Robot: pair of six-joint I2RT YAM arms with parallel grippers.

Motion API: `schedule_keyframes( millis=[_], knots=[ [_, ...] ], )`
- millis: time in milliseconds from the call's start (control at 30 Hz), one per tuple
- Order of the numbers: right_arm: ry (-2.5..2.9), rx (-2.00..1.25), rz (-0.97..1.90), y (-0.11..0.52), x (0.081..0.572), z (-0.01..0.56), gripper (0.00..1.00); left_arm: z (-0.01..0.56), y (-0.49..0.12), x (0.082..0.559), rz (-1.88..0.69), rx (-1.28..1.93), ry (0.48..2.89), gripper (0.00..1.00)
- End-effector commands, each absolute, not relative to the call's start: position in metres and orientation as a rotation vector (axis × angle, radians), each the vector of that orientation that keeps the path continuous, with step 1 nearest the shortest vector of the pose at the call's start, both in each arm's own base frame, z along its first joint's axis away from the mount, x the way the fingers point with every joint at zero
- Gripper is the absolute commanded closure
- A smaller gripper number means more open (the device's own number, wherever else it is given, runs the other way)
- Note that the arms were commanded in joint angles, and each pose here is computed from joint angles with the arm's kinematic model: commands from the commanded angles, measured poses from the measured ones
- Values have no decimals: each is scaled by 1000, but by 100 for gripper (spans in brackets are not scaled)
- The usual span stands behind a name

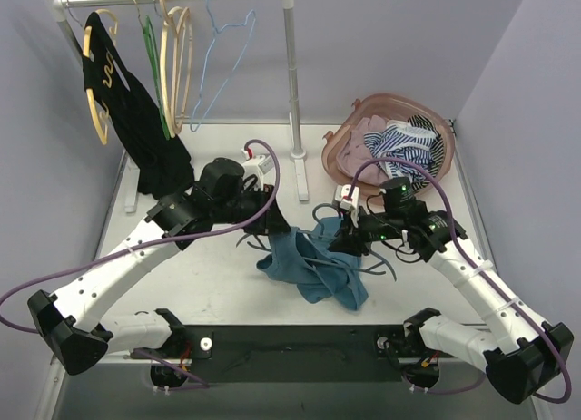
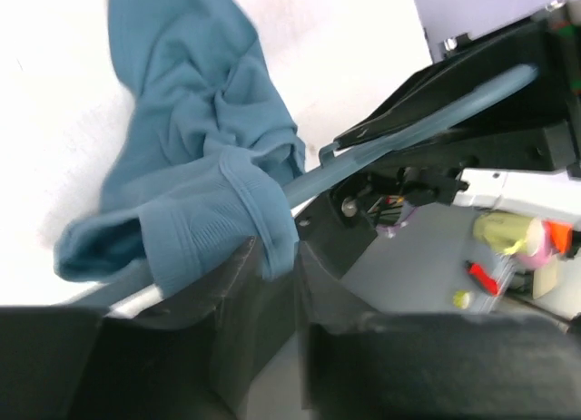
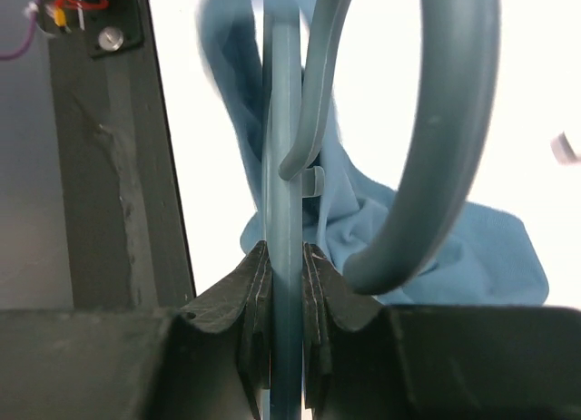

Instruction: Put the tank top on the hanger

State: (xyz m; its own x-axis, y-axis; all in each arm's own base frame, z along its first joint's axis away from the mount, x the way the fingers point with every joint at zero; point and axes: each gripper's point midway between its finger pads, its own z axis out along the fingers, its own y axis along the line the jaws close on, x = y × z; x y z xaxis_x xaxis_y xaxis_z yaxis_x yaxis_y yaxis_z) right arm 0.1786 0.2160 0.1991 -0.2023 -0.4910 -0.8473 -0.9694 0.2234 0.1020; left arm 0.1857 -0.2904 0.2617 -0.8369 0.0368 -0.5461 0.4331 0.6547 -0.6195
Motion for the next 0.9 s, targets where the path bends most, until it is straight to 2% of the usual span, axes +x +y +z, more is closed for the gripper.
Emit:
schedule_keyframes(
  millis=[0,100,233,300,467,733,867],
  knots=[
    [1663,-1356,974,232,174,223,100,315,-282,183,-1136,484,2224,49],
    [1646,-1348,968,229,172,227,100,335,-266,178,-1091,648,2139,32],
    [1616,-1337,976,225,168,231,100,358,-244,169,-918,996,1915,23],
    [1585,-1355,980,223,164,231,100,356,-236,160,-837,1187,1768,23],
    [1502,-1468,982,218,146,224,100,349,-247,136,-915,1431,1482,21],
    [1496,-1530,909,209,144,210,100,314,-305,112,-1012,1710,1458,22],
    [1481,-1533,889,208,145,213,100,268,-321,101,-943,1884,1559,25]
  ],
)
